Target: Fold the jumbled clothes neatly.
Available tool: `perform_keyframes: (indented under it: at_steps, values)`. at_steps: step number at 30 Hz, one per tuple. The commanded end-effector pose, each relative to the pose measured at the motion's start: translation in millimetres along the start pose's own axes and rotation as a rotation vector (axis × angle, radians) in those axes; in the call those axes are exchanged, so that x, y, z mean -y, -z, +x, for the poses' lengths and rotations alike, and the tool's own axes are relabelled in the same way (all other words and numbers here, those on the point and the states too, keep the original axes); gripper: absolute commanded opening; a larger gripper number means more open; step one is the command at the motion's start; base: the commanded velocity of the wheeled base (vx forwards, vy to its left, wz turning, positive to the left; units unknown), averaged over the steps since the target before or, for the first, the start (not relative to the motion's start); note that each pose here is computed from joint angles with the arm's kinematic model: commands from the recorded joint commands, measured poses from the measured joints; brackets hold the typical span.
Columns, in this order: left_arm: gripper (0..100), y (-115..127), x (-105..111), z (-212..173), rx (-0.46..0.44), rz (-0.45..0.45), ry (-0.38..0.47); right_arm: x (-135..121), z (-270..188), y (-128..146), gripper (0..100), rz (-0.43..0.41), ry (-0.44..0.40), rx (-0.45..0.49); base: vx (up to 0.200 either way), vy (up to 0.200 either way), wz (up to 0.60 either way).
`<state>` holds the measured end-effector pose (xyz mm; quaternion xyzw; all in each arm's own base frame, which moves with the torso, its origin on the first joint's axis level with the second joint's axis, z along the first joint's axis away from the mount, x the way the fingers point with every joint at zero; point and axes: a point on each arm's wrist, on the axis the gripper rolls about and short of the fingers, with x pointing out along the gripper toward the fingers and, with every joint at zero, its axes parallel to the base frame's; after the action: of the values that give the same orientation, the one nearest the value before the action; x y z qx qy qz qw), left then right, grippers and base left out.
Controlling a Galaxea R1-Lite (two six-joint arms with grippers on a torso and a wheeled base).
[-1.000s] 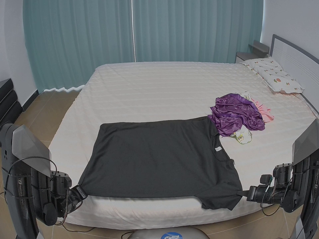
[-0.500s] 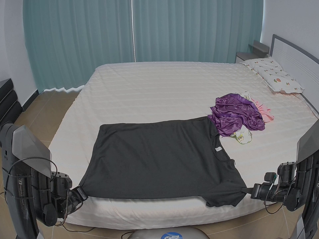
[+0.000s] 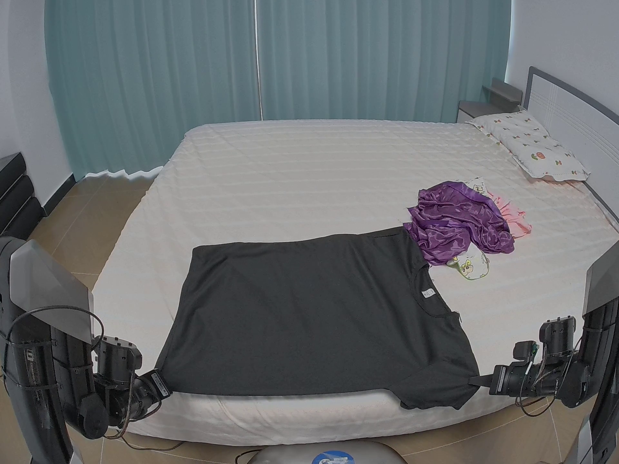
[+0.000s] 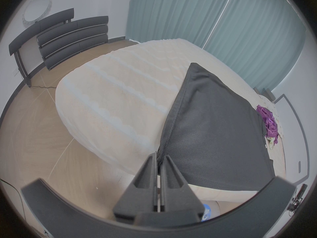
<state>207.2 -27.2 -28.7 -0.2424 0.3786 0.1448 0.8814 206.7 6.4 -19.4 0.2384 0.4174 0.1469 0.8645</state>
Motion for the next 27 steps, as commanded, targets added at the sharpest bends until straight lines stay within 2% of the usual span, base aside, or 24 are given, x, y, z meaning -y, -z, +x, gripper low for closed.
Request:
perform_keyframes:
  at_steps: [1, 8, 15, 20, 26, 27]
  values:
    - [0, 1, -1, -8, -0.013, 0.013, -0.005, 0, -11, 0, 0, -0.026, 0.002, 0.003, 0.0, 0.0, 0.0]
    - [0, 1, 3, -34, -0.071, 0.05, 0.009, 1, -22, 1, 0, -0.024, 0.001, -0.016, 0.0, 0.0, 0.0]
    - [0, 6, 1, -48, -0.125, 0.079, -0.018, -1, -26, 3, 0, -0.024, 0.003, -0.042, 0.0, 0.0, 0.0]
    - [0, 6, 1, -49, -0.13, 0.079, -0.021, -1, -27, 4, 0, -0.05, 0.0, -0.052, 0.0, 0.0, 0.0]
    - [0, 4, 2, -49, -0.118, 0.073, -0.01, -7, -33, -2, 0, -0.074, -0.042, -0.005, 0.0, 0.0, 0.0]
    - [0, -1, 6, -49, -0.072, 0.058, 0.028, -13, -39, -7, 0, -0.102, -0.088, 0.031, 0.0, 0.0, 0.0]
